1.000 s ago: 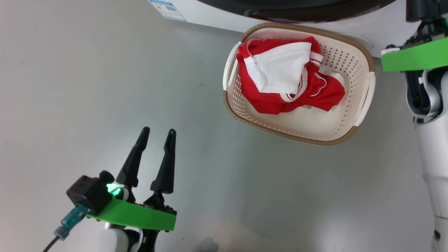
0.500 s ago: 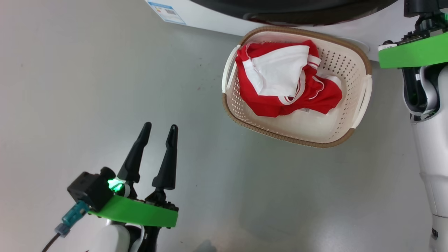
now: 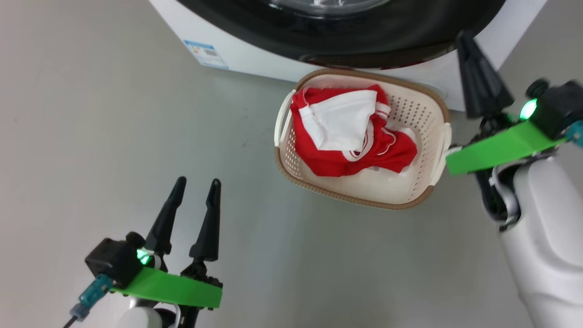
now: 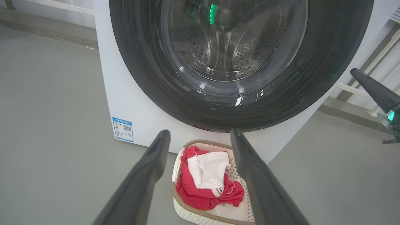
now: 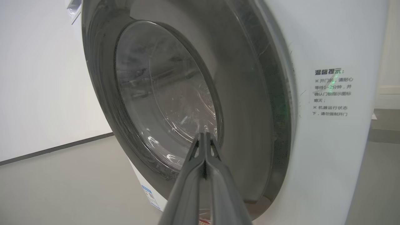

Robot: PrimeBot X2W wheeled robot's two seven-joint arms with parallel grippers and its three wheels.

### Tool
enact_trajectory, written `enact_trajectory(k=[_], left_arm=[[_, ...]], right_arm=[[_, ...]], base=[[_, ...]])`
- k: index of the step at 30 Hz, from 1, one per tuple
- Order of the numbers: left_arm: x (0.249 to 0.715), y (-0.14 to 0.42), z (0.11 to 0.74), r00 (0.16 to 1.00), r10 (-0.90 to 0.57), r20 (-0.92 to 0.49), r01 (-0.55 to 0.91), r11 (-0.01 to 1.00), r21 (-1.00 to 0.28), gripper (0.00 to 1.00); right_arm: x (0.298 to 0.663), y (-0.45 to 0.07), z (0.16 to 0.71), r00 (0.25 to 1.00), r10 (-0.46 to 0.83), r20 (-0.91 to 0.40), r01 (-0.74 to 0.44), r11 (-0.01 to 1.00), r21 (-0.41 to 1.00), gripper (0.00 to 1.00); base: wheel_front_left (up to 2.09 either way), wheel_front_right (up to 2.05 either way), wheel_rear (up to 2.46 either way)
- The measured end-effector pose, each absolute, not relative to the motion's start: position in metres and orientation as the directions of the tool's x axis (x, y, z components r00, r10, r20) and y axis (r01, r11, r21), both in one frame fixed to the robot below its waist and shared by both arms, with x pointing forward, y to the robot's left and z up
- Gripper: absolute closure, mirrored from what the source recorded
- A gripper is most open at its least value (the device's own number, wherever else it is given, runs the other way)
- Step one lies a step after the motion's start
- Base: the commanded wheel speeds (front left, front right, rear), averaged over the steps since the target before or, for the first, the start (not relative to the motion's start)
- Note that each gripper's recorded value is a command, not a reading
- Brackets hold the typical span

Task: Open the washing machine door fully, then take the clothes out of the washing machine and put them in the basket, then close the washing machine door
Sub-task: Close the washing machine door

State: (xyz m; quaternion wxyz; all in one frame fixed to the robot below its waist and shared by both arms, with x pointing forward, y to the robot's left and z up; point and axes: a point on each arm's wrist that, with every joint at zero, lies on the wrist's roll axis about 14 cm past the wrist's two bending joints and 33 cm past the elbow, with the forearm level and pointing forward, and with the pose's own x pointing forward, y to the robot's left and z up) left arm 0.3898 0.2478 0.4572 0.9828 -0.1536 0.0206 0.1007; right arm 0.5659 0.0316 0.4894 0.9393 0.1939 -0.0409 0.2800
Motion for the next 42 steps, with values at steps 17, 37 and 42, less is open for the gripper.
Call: enact_trajectory(k=[17, 37, 42], left_arm=[[0.366, 0.240, 0.460, 0.990, 0.122, -0.072, -0.137, 0.954, -0.267, 0.00], [0.357, 0.219, 0.464, 0.998, 0.030, -0.055, -0.043, 0.967, -0.252, 0.00], [0.357, 0.222, 0.469, 0.999, 0.030, -0.040, -0.039, 0.969, -0.244, 0.00]], right_arm=[[0.485, -0.034, 0.465, 0.907, 0.421, 0.035, -0.405, 0.845, 0.349, 0.00], [0.405, -0.137, 0.441, 0.982, 0.163, -0.091, -0.123, 0.932, 0.339, 0.00], [0.390, -0.155, 0.440, 0.988, 0.115, -0.105, -0.074, 0.940, 0.332, 0.00]], base=[[0.00, 0.00, 0.00], [0.00, 0.00, 0.00], [0.00, 0.00, 0.00]])
